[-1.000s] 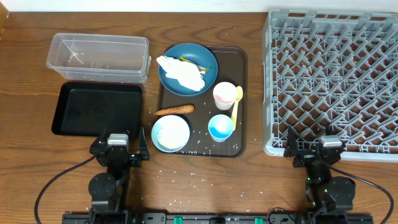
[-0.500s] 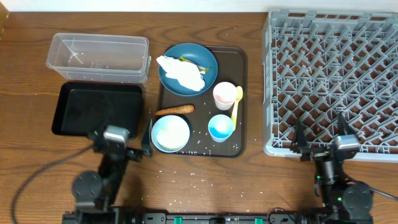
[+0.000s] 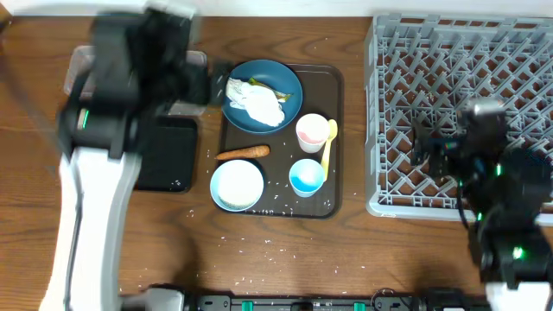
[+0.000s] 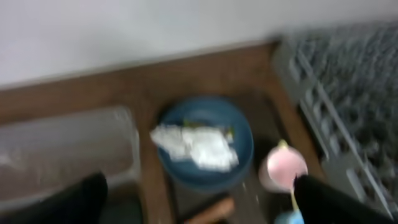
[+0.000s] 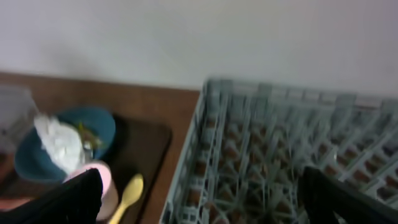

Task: Sort waste into correct bins and load items into the dishwasher rack
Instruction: 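Reach the left gripper into the blue bowl and grasp tissue and wrapper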

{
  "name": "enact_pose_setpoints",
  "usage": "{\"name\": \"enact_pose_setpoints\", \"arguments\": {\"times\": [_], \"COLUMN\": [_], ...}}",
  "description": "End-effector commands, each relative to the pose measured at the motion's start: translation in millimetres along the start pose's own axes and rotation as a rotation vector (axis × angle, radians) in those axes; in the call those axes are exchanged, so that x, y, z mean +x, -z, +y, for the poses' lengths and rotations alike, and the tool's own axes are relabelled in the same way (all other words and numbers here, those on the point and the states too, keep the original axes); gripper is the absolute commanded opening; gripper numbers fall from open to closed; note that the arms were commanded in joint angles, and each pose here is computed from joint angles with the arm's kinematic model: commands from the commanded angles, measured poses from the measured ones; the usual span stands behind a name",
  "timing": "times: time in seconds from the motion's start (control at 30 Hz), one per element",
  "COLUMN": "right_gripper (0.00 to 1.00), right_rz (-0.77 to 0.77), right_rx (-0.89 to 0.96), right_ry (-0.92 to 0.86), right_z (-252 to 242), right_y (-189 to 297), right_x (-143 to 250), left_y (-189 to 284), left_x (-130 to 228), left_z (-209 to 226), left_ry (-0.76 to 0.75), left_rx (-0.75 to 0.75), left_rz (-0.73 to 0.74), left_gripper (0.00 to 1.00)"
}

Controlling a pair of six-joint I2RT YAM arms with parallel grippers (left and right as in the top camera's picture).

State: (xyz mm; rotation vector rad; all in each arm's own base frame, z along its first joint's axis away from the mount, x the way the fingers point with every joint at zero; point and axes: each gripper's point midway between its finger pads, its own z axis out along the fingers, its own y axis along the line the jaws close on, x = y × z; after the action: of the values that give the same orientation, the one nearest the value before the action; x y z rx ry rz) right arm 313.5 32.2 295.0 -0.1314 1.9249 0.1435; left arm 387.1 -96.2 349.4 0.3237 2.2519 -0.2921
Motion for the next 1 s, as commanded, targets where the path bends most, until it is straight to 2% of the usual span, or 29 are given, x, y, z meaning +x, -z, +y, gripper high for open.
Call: {"name": "enact_pose_setpoints", "arguments": {"times": [0.0, 0.1, 0.23, 0.33, 0.4, 0.47, 0.57, 0.63, 0.73, 0.97], "right_gripper": [0.99, 0.99, 0.99, 0.99, 0.99, 0.99, 0.99, 0.99, 0.99, 0.99], "right_rz": [0.042, 0.109, 0.186, 0.226, 0.241, 0.249, 0.256, 0.268, 0.295, 0.347], "right_rx": [-0.008, -0.014, -0.045, -0.063, -0.062, -0.063, -0.077, -0.083, -0.082, -0.081], "right_ry": [0.023, -0.001, -0.058, -0.067, -0.069, -0.071, -0.073, -0.076, -0.081, -0.09], "right_z": [0, -1, 4, 6, 7, 7, 9, 10, 11, 10], "right_y": [-9, -21, -30, -32, -31, -31, -30, -30, -28, -30], "right_x": [-18, -9, 9, 19, 23, 24, 26, 29, 35, 48], "left_y": [-33, -66, -103, -127, -144, -166, -189, -206, -232, -273], "left_x": [-17, -13, 16, 25, 28, 36, 60, 80, 103, 138], "left_z": [-14, -31, -52, -63, -64, -53, -13, 0, 1, 1], "left_ry": [-0.027, -0.052, -0.047, -0.042, 0.045, 0.222, 0.492, 0.611, 0.651, 0.634], "left_rx": [-0.003, 0.032, 0.093, 0.125, 0.11, 0.014, -0.272, -0.379, -0.405, -0.428], "left_rz": [0.083, 0.14, 0.264, 0.295, 0.306, 0.329, 0.346, 0.366, 0.416, 0.481], "left_gripper": [0.97, 0.97, 0.97, 0.97, 0.96, 0.96, 0.96, 0.96, 0.96, 0.96]}}
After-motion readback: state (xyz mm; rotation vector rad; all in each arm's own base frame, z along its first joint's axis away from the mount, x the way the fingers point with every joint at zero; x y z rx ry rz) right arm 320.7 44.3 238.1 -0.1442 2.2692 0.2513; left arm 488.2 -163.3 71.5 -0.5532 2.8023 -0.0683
